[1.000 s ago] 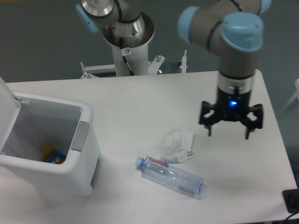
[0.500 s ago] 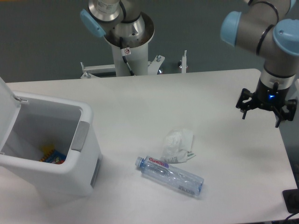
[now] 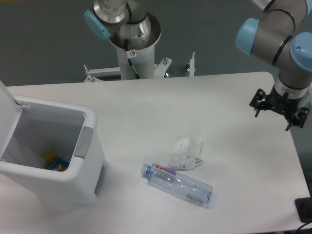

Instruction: Open the trash can

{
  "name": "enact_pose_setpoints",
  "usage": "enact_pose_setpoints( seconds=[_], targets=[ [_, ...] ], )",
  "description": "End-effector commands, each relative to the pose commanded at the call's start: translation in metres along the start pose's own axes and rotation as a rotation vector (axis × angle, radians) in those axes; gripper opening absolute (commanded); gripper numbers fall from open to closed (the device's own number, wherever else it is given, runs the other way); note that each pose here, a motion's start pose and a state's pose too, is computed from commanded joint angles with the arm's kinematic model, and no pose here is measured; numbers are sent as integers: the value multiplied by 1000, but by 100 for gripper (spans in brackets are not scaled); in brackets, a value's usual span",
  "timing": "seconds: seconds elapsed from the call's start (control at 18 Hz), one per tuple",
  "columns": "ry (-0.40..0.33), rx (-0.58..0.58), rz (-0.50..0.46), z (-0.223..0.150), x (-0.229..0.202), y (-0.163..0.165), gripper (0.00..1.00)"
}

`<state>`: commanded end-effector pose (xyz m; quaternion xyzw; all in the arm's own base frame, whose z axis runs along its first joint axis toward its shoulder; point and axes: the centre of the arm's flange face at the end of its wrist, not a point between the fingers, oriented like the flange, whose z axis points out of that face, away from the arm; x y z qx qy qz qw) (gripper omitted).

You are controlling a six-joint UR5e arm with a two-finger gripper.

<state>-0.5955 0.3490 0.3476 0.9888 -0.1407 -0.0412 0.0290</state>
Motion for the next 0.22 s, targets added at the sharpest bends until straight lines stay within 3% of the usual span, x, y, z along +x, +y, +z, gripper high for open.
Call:
enact_pose_setpoints(
  seconds=[0.22],
  targets=[
    [-1,-3,5,2,2,-4,100]
  ],
)
